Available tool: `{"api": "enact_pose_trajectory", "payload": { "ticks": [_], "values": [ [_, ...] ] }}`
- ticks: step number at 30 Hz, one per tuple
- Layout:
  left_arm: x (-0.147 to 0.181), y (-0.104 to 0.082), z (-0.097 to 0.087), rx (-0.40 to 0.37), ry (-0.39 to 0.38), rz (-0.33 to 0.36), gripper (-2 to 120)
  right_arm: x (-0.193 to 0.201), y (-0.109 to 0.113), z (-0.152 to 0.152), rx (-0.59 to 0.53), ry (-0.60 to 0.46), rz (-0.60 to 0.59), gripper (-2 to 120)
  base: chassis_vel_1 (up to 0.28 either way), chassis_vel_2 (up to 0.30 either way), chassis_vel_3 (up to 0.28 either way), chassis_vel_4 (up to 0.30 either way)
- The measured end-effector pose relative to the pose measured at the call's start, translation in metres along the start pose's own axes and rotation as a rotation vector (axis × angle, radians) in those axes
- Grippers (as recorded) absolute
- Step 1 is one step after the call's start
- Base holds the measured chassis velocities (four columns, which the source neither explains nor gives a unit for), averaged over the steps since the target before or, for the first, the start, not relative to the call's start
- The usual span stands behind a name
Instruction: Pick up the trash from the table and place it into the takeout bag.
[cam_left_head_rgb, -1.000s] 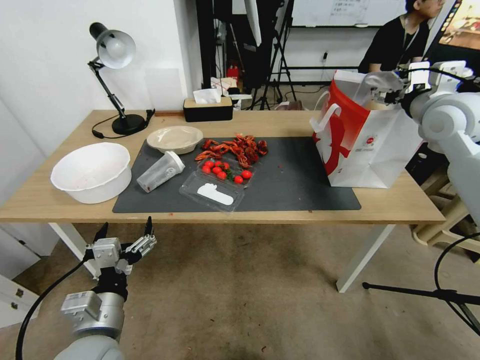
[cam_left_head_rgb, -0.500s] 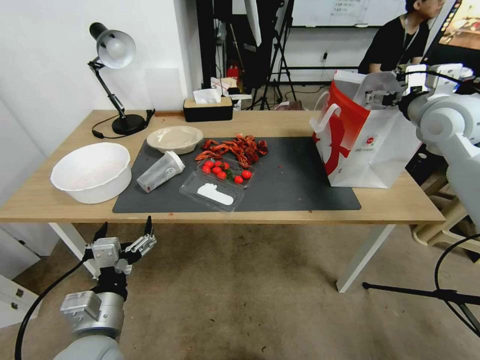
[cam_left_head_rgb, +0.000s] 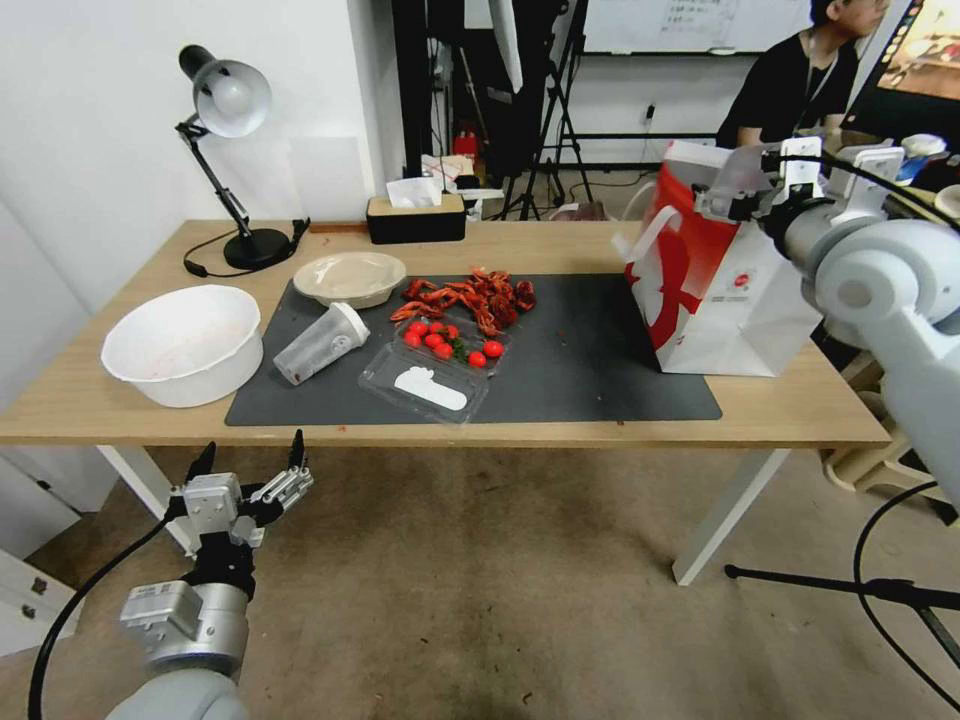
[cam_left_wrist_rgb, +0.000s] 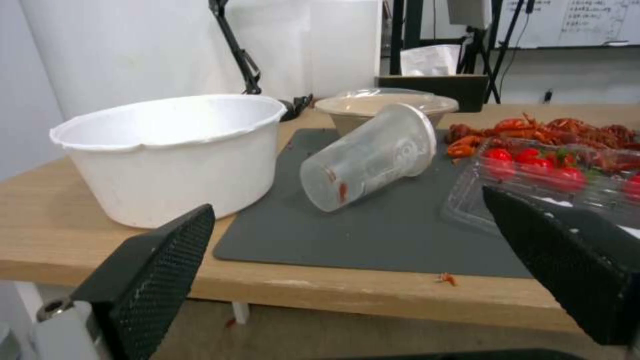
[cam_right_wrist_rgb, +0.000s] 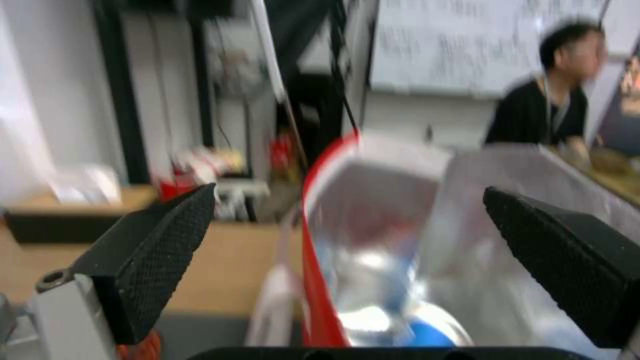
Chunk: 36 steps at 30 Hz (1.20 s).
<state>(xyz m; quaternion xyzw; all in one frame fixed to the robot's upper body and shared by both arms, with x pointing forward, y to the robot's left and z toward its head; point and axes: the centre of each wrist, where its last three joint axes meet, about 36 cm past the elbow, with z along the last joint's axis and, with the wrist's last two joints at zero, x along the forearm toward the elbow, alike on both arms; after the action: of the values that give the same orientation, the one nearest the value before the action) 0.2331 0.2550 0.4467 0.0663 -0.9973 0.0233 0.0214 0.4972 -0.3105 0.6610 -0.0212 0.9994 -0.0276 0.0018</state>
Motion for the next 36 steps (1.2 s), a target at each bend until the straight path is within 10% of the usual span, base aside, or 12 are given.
{"api": "enact_pose_trajectory", "payload": {
  "ticks": [18, 36],
  "values": [
    [-0.003, 0.000, 0.001, 0.014, -0.009, 0.002, 100, 0.080, 0.031, 0.132, 0.008, -0.322, -0.149, 100, 0.000, 0.000, 0.000, 0.000],
    [-0.006, 0.001, 0.002, 0.018, -0.013, 0.012, 100, 0.179, 0.025, 0.226, -0.107, -0.196, -0.082, 100, 0.000, 0.000, 0.000, 0.000]
  ]
}}
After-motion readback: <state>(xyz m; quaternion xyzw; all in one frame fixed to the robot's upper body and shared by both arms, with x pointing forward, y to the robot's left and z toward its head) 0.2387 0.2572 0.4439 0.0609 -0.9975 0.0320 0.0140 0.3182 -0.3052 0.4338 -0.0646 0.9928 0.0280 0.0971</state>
